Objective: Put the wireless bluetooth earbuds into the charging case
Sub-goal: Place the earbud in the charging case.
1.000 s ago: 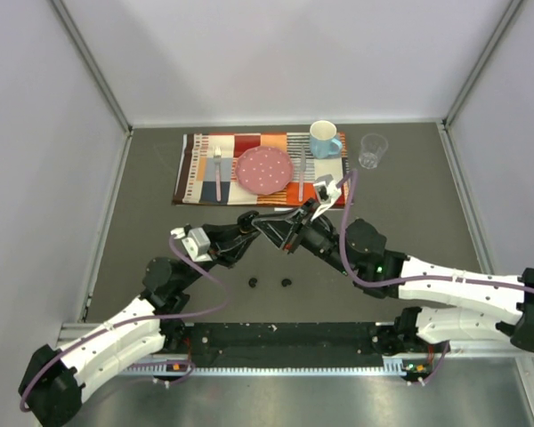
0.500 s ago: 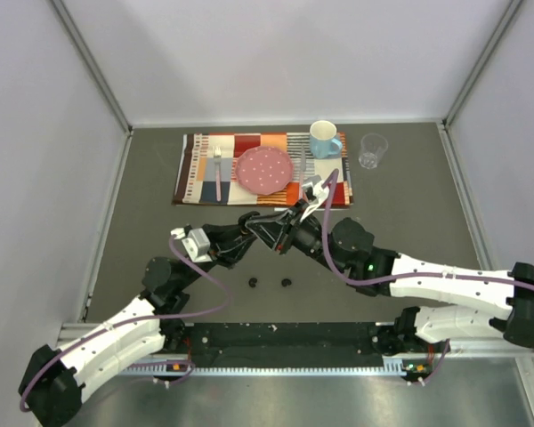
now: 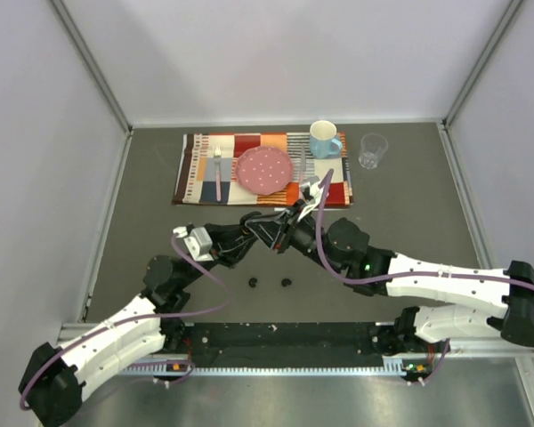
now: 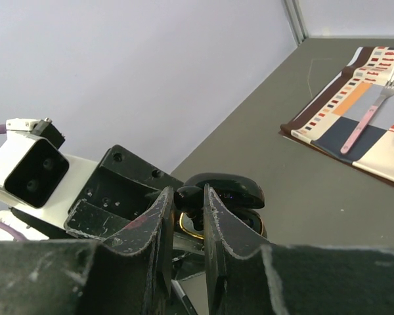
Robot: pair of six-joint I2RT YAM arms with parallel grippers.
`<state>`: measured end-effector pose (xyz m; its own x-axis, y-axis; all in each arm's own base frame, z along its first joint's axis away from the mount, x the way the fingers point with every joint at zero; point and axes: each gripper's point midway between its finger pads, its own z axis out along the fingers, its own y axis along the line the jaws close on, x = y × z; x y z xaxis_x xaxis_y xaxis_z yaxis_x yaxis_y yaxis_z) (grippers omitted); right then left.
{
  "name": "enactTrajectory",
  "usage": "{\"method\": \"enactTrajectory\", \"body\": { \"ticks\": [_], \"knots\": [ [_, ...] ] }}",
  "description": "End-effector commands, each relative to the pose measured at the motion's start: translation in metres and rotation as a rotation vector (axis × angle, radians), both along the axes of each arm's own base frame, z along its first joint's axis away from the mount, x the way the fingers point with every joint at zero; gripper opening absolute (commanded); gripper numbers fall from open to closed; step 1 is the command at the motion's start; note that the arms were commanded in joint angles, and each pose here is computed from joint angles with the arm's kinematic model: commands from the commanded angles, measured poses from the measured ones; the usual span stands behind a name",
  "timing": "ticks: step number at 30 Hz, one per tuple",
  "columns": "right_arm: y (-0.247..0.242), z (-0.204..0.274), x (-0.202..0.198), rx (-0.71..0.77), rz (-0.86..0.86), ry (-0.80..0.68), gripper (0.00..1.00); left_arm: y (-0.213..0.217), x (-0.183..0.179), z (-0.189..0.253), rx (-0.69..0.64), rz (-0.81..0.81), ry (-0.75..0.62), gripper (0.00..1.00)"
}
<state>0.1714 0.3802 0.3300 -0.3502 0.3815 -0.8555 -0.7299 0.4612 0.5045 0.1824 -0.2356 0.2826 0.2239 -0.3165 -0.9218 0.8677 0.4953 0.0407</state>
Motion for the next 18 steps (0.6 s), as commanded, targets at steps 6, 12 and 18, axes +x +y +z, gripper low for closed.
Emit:
{"method": "enactTrajectory", "body": {
  "ticks": [6, 12, 18],
  "knots": [
    [0.003, 0.017, 0.001, 0.042, -0.022, -0.004, 0.00, 0.006, -0.008, 0.037, -0.080, -0.007, -0.091, 0.00],
    [0.002, 0.004, 0.003, 0.011, -0.035, 0.016, 0.00, 0.012, -0.007, 0.038, -0.107, 0.023, -0.096, 0.00],
    [0.004, -0.010, -0.001, -0.046, -0.029, 0.023, 0.00, 0.018, -0.005, 0.040, -0.132, 0.056, -0.100, 0.00]
  ]
}}
